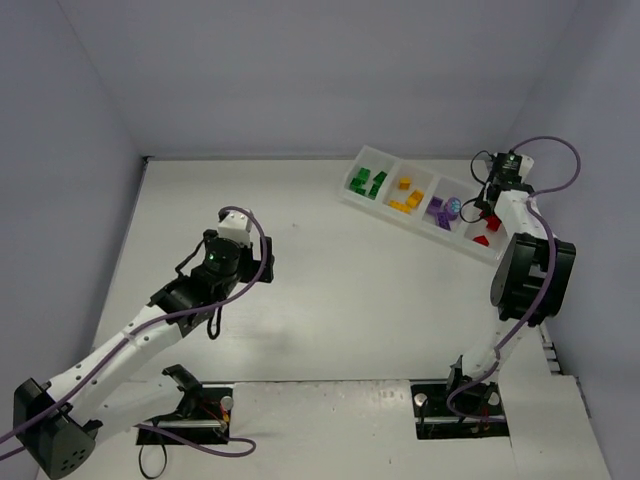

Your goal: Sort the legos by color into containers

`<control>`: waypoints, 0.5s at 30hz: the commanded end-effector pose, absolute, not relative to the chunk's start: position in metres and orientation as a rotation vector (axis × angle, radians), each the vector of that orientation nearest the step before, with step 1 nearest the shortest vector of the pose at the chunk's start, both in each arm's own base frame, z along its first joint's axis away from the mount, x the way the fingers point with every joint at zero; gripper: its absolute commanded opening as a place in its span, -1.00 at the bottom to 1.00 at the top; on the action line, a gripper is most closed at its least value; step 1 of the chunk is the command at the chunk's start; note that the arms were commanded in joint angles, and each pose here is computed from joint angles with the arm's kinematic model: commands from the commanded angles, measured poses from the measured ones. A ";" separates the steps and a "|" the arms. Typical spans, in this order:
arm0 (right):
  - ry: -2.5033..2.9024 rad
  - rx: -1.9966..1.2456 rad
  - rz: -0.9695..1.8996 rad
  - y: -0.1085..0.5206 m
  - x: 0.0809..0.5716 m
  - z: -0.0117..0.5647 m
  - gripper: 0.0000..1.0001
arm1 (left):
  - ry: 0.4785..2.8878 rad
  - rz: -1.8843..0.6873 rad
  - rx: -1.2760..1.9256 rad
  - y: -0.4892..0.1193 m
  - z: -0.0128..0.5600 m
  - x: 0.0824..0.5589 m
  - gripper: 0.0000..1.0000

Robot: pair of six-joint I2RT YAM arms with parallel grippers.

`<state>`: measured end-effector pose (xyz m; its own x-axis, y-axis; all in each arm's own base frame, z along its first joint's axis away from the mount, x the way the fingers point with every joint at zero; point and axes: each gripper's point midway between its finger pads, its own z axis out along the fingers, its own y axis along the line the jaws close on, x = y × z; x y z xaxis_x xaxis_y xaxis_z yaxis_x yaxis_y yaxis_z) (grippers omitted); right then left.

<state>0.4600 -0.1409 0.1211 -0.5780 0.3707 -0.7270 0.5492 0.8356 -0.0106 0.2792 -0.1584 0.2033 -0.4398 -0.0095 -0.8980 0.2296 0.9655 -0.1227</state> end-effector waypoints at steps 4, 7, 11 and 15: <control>2.258 0.651 -0.352 -0.158 0.471 0.111 -0.34 | 2.010 -0.225 0.077 -0.136 0.214 0.269 0.72; 2.236 0.656 -0.300 -0.152 0.471 0.120 0.10 | 2.018 -0.209 0.082 -0.131 0.213 0.264 0.72; 2.187 0.646 -0.261 -0.144 0.464 0.149 0.37 | 2.025 -0.203 0.084 -0.129 0.210 0.262 0.72; 2.112 0.615 -0.252 -0.138 0.445 0.192 0.57 | 2.031 -0.211 0.096 -0.131 0.210 0.262 0.72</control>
<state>0.4492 -0.1415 0.1183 -0.5995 0.3716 -0.7089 0.5296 0.8482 -0.0032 0.2570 -0.1323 0.1971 -0.4799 0.0057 -0.8773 0.1769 0.9801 -0.0904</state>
